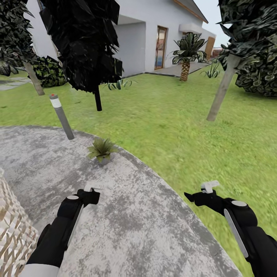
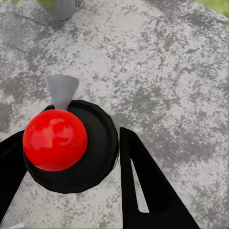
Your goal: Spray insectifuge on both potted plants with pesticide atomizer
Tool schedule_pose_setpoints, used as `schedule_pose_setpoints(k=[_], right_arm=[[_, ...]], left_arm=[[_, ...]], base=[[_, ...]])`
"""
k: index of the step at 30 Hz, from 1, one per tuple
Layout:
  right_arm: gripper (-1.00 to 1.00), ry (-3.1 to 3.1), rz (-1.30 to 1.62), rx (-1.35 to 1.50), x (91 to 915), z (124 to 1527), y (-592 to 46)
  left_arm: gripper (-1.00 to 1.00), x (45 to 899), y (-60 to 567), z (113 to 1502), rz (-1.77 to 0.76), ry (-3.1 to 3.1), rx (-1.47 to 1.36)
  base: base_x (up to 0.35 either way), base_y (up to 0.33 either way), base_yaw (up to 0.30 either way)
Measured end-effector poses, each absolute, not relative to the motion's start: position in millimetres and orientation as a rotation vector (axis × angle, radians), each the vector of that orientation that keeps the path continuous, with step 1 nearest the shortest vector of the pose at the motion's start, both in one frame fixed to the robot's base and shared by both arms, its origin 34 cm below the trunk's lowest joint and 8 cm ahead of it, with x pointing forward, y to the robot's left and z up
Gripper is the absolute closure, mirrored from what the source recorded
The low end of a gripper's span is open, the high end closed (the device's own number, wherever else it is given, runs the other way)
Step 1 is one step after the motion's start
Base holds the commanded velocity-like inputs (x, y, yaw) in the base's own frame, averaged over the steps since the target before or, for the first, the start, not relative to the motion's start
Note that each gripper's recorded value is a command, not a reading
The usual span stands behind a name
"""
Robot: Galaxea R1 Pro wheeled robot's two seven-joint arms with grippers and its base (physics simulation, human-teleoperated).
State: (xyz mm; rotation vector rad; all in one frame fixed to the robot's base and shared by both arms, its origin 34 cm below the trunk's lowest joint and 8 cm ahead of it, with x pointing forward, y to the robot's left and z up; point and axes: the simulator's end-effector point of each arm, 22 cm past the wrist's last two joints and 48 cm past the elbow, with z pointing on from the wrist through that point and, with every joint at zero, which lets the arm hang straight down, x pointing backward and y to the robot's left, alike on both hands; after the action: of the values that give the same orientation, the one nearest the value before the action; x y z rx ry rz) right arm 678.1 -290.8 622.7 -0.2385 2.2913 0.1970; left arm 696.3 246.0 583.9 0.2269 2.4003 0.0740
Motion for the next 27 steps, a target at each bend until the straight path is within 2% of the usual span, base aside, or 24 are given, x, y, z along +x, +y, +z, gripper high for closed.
schedule_pose_setpoints(k=[27], right_arm=[[-1.00, 2.294, 0.198, -0.238, 677.9, 621.4, -291.0]], left_arm=[[1.00, 696.2, 245.7, 583.1, 0.074, 2.402, 0.227]], base=[[0.345, 0.000, 0.013]])
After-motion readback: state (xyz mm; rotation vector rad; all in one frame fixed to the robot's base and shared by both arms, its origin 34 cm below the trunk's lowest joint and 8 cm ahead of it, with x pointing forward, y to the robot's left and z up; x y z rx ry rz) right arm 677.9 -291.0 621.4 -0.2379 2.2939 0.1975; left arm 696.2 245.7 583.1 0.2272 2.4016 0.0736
